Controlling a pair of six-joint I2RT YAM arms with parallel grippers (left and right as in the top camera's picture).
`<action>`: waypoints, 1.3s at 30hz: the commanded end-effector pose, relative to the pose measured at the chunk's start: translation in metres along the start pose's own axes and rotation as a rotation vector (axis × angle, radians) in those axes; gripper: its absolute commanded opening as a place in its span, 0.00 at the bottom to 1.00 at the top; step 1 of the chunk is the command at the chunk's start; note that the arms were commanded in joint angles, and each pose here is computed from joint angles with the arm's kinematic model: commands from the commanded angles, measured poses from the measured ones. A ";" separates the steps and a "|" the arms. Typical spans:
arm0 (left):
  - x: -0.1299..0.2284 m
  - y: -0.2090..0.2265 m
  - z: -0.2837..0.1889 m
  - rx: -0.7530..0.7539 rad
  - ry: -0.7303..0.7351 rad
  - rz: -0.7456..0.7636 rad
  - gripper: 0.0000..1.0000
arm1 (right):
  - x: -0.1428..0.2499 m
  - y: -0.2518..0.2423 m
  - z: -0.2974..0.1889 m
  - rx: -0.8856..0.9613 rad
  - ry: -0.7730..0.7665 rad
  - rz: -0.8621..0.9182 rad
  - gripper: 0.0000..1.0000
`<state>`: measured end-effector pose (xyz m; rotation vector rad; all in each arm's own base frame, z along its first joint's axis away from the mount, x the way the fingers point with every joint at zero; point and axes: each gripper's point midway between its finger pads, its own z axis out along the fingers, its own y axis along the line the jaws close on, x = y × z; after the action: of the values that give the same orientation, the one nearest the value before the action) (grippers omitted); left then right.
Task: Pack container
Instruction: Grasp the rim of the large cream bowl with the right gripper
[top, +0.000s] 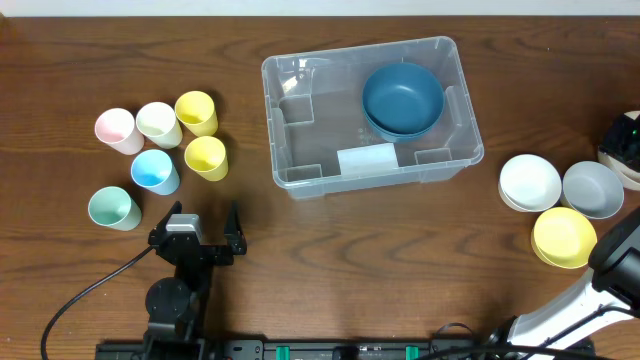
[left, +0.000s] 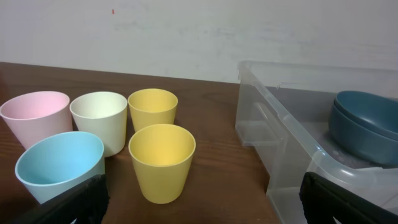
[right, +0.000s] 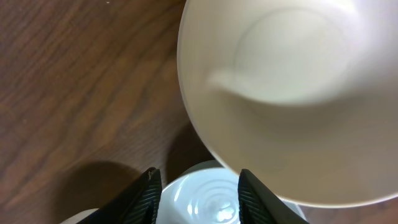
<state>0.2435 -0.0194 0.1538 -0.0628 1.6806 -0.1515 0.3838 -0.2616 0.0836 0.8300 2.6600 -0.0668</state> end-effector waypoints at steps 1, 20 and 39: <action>0.017 0.005 0.001 -0.021 0.048 0.015 0.98 | -0.003 -0.001 -0.005 0.022 -0.022 -0.054 0.40; 0.017 0.005 0.001 -0.021 0.048 0.015 0.98 | 0.016 -0.005 0.047 0.036 0.075 -0.071 0.31; 0.017 0.005 0.001 -0.021 0.048 0.015 0.98 | -0.013 0.044 0.031 -0.002 -0.001 -0.162 0.01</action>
<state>0.2435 -0.0194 0.1538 -0.0628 1.6806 -0.1515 0.4057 -0.2516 0.0482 0.6862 2.7488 -0.1356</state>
